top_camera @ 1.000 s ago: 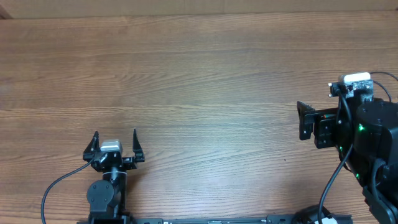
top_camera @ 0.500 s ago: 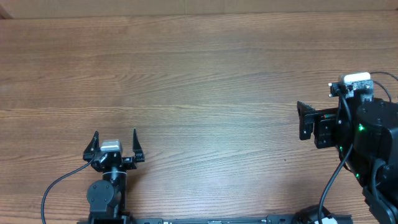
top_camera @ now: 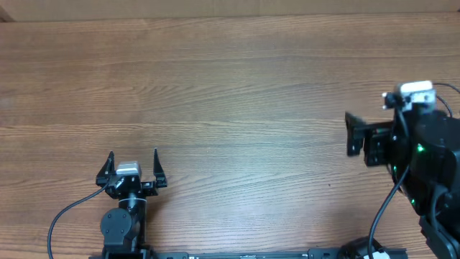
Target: Untangle cables
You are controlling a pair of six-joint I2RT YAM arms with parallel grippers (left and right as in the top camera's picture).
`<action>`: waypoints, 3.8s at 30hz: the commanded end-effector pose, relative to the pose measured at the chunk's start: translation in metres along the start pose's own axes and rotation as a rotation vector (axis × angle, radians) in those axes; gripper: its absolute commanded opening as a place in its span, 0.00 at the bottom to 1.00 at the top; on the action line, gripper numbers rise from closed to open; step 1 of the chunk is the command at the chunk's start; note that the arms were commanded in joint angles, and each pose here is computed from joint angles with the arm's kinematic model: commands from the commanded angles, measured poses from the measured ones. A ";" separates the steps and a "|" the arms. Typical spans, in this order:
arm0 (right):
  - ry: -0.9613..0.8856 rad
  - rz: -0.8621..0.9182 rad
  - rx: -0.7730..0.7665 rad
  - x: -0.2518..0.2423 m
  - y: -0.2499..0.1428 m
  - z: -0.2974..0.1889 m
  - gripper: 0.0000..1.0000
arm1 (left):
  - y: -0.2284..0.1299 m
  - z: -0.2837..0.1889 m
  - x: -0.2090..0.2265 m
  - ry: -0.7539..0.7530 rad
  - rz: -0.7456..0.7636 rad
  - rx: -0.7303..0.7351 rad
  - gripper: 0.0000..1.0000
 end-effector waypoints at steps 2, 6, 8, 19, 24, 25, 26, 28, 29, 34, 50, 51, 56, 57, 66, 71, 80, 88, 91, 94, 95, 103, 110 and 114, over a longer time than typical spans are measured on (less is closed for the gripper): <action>0.040 0.048 -0.158 0.002 0.016 0.000 1.00 | 0.001 0.000 0.002 0.009 0.018 -0.006 1.00; 0.124 0.083 -0.296 0.009 0.010 0.014 1.00 | 0.001 0.000 0.002 0.009 0.018 -0.006 0.99; 0.149 0.093 -0.354 0.009 0.001 0.021 1.00 | 0.001 0.000 0.002 0.009 0.018 -0.006 1.00; 0.197 0.114 -0.584 -0.003 -0.074 0.046 1.00 | 0.001 0.000 0.002 0.009 0.018 -0.006 1.00; 0.165 0.120 -0.593 -0.012 -0.096 0.052 1.00 | 0.001 0.000 0.002 0.009 0.018 -0.006 1.00; 0.157 0.121 -0.595 -0.014 -0.100 0.053 1.00 | 0.001 0.000 0.002 0.009 0.018 -0.006 1.00; 0.148 0.123 -0.597 -0.016 -0.103 0.054 1.00 | 0.000 0.000 0.002 0.009 0.018 -0.006 0.99; 0.132 0.126 -0.600 -0.020 -0.111 0.056 1.00 | 0.001 0.000 0.002 0.009 0.018 -0.006 1.00; 0.124 0.128 -0.603 -0.023 -0.115 0.058 1.00 | 0.001 0.000 0.002 0.009 0.018 -0.006 0.99; 0.128 0.181 -0.645 -0.027 -0.127 0.062 1.00 | 0.001 0.000 0.002 0.009 0.018 -0.006 1.00; 0.077 0.342 -0.646 -0.044 -0.154 0.081 1.00 | 0.001 0.000 0.002 0.009 0.018 -0.006 1.00; 0.070 0.329 -0.631 -0.044 -0.157 0.084 1.00 | 0.001 0.000 0.002 0.009 0.018 -0.006 1.00; 0.043 0.272 -0.560 -0.043 -0.171 0.093 1.00 | 0.001 0.000 0.002 0.009 0.018 -0.006 1.00; 0.040 0.254 -0.549 -0.043 -0.173 0.094 1.00 | 0.000 0.000 0.002 0.009 0.018 -0.006 1.00; 0.076 0.171 -0.469 -0.033 -0.188 0.103 1.00 | 0.001 0.000 0.002 0.009 0.018 -0.006 1.00; 0.082 0.198 -0.469 -0.033 -0.188 0.103 1.00 | 0.000 0.000 0.002 0.009 0.018 -0.006 1.00; 0.091 0.222 -0.467 -0.032 -0.188 0.103 1.00 | 0.001 0.000 0.002 0.009 0.018 -0.006 1.00; 0.085 0.132 -0.469 -0.030 -0.188 0.103 1.00 | 0.001 0.000 0.002 0.009 0.018 -0.006 1.00; 0.085 0.132 -0.469 -0.030 -0.188 0.103 1.00 | 0.000 0.000 0.002 0.009 0.018 -0.006 1.00; 0.085 0.133 -0.469 -0.030 -0.188 0.103 1.00 | 0.001 0.000 0.002 0.009 0.018 -0.006 1.00; 0.085 0.133 -0.469 -0.030 -0.188 0.103 1.00 | 0.001 0.000 0.002 0.009 0.018 -0.006 1.00; 0.077 0.136 -0.471 -0.031 -0.188 0.103 1.00 | 0.001 0.000 0.002 0.009 0.018 -0.006 1.00; 0.077 0.136 -0.471 -0.031 -0.188 0.103 1.00 | 0.000 0.000 0.002 0.009 0.018 -0.006 0.99; 0.077 0.136 -0.471 -0.031 -0.188 0.103 1.00 | 0.000 0.000 0.002 0.009 0.018 -0.006 1.00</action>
Point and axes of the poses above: each gripper's point midway between its finger pads, its own z axis out along the fingers, its own x axis along the line the jaws close on, y = z × x, the point moved 1 cm from there along -z, back along the fingers, and after that the axes turned 8 degrees about z, right-handed, at the moved point
